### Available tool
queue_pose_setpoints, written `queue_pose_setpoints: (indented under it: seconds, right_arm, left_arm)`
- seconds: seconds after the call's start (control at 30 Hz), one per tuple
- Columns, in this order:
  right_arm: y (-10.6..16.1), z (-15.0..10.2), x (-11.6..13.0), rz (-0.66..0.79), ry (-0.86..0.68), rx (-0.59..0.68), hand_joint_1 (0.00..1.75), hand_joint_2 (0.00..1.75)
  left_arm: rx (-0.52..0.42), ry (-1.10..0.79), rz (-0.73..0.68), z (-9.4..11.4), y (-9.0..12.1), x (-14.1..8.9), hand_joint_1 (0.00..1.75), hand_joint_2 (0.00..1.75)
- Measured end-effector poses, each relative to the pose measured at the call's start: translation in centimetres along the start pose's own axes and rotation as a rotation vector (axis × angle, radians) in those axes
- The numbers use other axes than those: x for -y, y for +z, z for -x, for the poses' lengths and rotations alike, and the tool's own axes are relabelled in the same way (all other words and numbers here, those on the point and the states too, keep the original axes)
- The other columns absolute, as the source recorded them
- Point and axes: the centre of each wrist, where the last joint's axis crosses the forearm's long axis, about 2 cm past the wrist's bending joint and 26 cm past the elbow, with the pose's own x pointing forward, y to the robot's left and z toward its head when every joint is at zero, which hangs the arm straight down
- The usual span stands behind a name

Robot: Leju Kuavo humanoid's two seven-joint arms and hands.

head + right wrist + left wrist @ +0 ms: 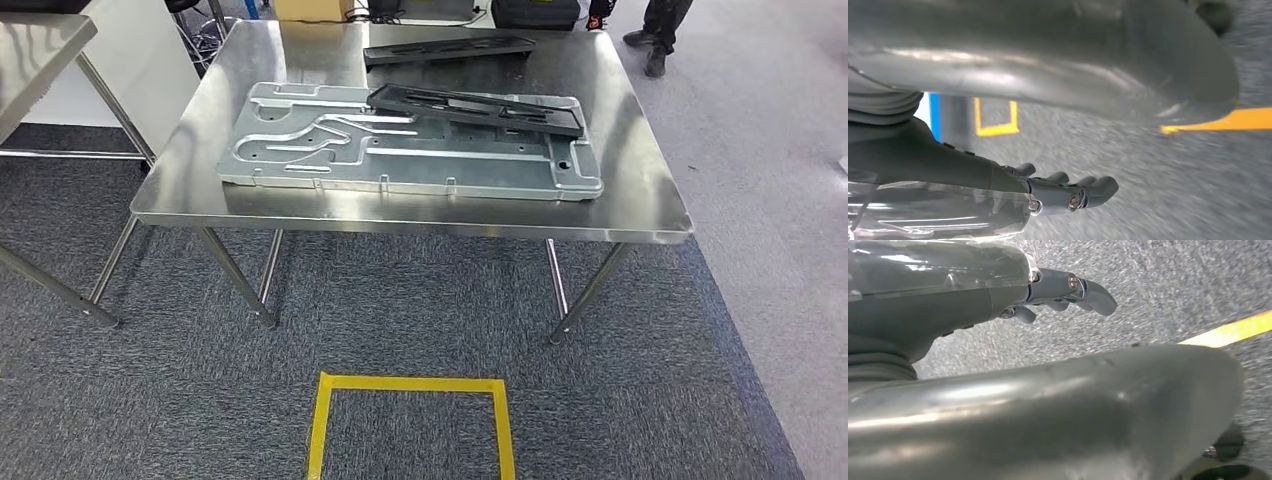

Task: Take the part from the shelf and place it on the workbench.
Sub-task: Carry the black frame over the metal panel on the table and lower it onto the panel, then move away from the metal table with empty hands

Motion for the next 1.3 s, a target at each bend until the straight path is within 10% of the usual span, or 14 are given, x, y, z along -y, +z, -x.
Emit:
queue_pose_setpoints:
  seconds: [0.73,0.87,1.07,1.2,1.23,1.3]
  right_arm:
    - [0.9,0.8,-2.7,-0.132,0.170,0.067,0.00,0.00]
    - [0.9,1.0,-2.9,-0.148,0.198,0.045,0.00,1.75]
    - [1.0,0.9,-3.1,-0.150,0.243,0.032,0.00,1.75]
    - [1.1,1.0,-3.3,-0.156,0.273,0.033,0.00,0.00]
    - [1.1,1.0,-3.3,-0.158,0.278,0.041,0.00,0.00]
    - [1.1,1.0,-3.4,-0.159,0.287,0.062,0.00,0.00]
  left_arm:
    - [0.003,-0.047,-0.002,-0.6,-0.3,-0.7,0.00,0.00]
    - [-0.007,-0.055,0.006,-0.5,-0.3,-0.7,0.00,0.00]
    - [-0.011,-0.058,0.005,-0.3,-0.3,-0.6,0.00,0.00]
    - [-0.014,-0.059,0.004,-0.2,-0.3,-0.6,0.00,0.00]
    - [-0.014,-0.060,0.003,-0.1,-0.3,-0.6,0.00,0.00]
    - [-0.005,-0.063,-0.005,-0.1,-0.2,-0.6,0.00,0.87]
